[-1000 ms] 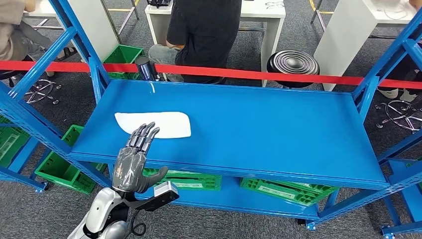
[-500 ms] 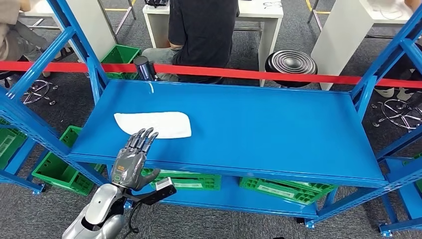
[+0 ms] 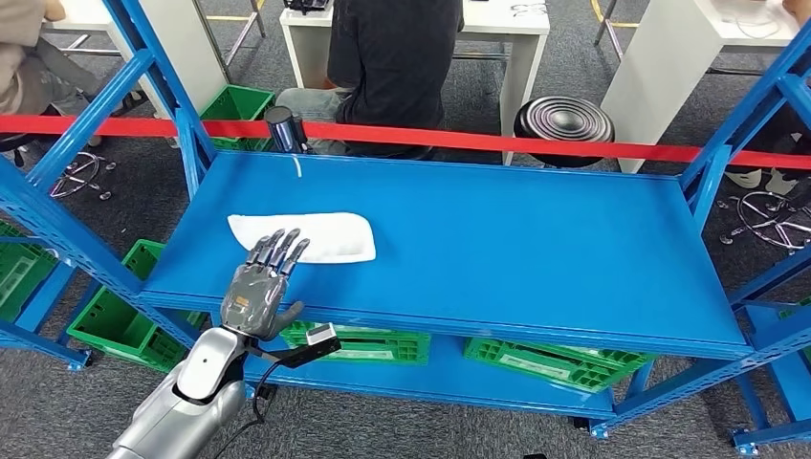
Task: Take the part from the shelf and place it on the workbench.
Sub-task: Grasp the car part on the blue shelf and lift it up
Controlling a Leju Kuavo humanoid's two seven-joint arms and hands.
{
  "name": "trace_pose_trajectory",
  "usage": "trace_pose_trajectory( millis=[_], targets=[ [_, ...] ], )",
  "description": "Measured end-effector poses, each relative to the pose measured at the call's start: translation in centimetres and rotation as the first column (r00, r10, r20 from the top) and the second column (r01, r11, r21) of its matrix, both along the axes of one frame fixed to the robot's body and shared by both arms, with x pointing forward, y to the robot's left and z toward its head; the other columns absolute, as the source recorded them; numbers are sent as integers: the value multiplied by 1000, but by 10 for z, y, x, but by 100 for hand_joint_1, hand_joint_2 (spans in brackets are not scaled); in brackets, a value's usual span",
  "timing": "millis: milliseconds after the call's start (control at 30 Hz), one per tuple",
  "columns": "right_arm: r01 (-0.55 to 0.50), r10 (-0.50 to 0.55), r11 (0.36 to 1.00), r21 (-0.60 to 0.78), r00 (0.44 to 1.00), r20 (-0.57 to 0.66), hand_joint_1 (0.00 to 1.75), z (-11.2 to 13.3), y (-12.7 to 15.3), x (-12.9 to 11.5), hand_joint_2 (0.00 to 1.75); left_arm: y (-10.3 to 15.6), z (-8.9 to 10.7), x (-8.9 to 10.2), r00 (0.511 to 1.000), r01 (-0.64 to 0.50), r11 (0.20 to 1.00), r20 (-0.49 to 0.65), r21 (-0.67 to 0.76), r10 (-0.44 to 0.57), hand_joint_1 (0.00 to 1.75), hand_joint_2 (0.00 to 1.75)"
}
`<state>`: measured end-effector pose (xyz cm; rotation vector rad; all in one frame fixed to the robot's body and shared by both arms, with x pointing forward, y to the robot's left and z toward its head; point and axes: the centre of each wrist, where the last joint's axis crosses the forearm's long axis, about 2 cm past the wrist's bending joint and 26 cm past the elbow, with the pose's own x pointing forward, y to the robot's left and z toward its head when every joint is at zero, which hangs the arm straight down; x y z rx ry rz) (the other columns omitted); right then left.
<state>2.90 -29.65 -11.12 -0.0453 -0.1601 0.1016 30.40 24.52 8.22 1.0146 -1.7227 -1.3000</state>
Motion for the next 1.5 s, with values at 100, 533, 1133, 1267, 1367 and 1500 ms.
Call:
trace_pose_trajectory(
  millis=[100, 533, 1133, 1267, 1367, 1500],
  targets=[
    [-2, 2, 1000, 1, 1000, 0, 0, 0, 2, 0, 0, 1, 0, 4, 1000, -4, 1000, 17, 9, 4, 0, 175],
    [-5, 5, 1000, 3, 1000, 5, 0, 0, 3, 1, 0, 4, -6, 18, 1000, -8, 998, -17, 59, 9, 0, 175],
    [0, 1, 1000, -24, 1000, 8, 0, 0, -6, 0, 0, 23, -14, 43, 997, -45, 994, -55, 98, 50, 0, 175],
    [2, -2, 1000, -25, 1000, 5, 0, 0, -6, -2, 0, 25, -17, 44, 997, -50, 992, -59, 112, 57, 0, 175],
    [-1, 1, 1000, -25, 1000, 7, 0, 0, -6, -2, 0, 29, -14, 50, 997, -52, 991, -49, 126, 58, 0, 175],
    [-25, 26, 999, -32, 1000, 13, 0, 0, -8, -1, 0, 39, -12, 57, 998, -45, 988, -36, 147, 50, 1, 175]
  ],
)
